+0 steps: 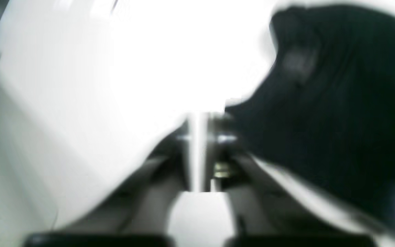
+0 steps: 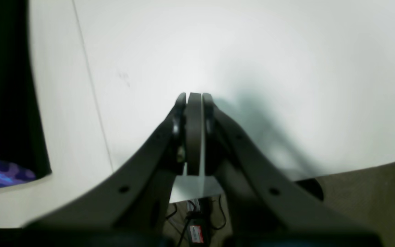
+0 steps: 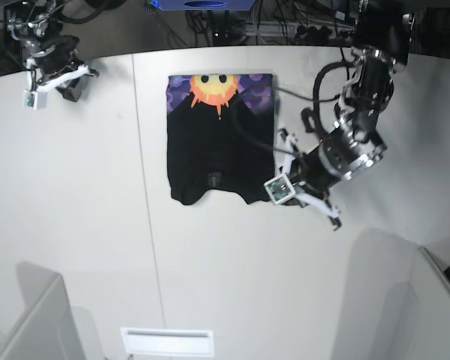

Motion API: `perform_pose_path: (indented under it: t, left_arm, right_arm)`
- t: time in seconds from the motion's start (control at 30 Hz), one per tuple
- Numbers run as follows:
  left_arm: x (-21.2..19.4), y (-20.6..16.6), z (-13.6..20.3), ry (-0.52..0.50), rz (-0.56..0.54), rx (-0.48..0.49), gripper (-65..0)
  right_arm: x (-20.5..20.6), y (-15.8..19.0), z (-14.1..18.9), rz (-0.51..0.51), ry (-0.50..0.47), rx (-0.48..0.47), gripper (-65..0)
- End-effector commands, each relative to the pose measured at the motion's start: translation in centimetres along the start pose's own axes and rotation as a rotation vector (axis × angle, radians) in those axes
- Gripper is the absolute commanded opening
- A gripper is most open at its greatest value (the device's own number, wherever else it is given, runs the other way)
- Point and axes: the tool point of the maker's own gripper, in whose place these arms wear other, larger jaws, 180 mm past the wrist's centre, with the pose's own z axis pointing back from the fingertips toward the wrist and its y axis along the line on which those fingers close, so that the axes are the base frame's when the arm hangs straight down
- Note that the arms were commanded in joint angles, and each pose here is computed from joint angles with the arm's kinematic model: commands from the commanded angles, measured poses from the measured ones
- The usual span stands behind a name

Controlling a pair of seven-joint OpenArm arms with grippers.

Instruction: Fold the T-shirt properly

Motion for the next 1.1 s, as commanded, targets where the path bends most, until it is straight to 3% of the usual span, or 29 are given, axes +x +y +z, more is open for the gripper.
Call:
perform_pose_path:
  t: [0.0,0.17,0.37,0.57,0.87,1.07]
  left_arm:
    - [-0.6,0.3,0.9,0.0,0.009,0.023,-65.0]
    - [-7.5,-1.2,3.8,0.137,0.165,0.032,-65.0]
    - [-10.4,-7.0,8.5,0.025,0.432,-0.04,-65.0]
    - [-12.8,-13.5,13.5,0.064,0.522,-0.118,-65.0]
    - [-15.1,-20.4,18.0,0.219,0.613,-0.259,-65.0]
    - [-19.0,-25.2,20.0,0.355,0.714,-0.341,-65.0]
  right_arm:
    - [1.4,0.3,0.4,0.032,-0.045,0.016,-65.0]
    - [3.0,0.2,2.2,0.123,-0.105,0.016,-65.0]
    - [2.3,-0.9,3.7,0.179,-0.083,-0.001,-65.0]
    - [-0.6,-1.3,5.2,0.178,-0.002,-0.012,-65.0]
    - [-7.0,-2.9,9.0,0.173,0.198,-0.049,-65.0]
    - [-14.2,-1.5,9.3,0.192,0.48,0.025,-65.0]
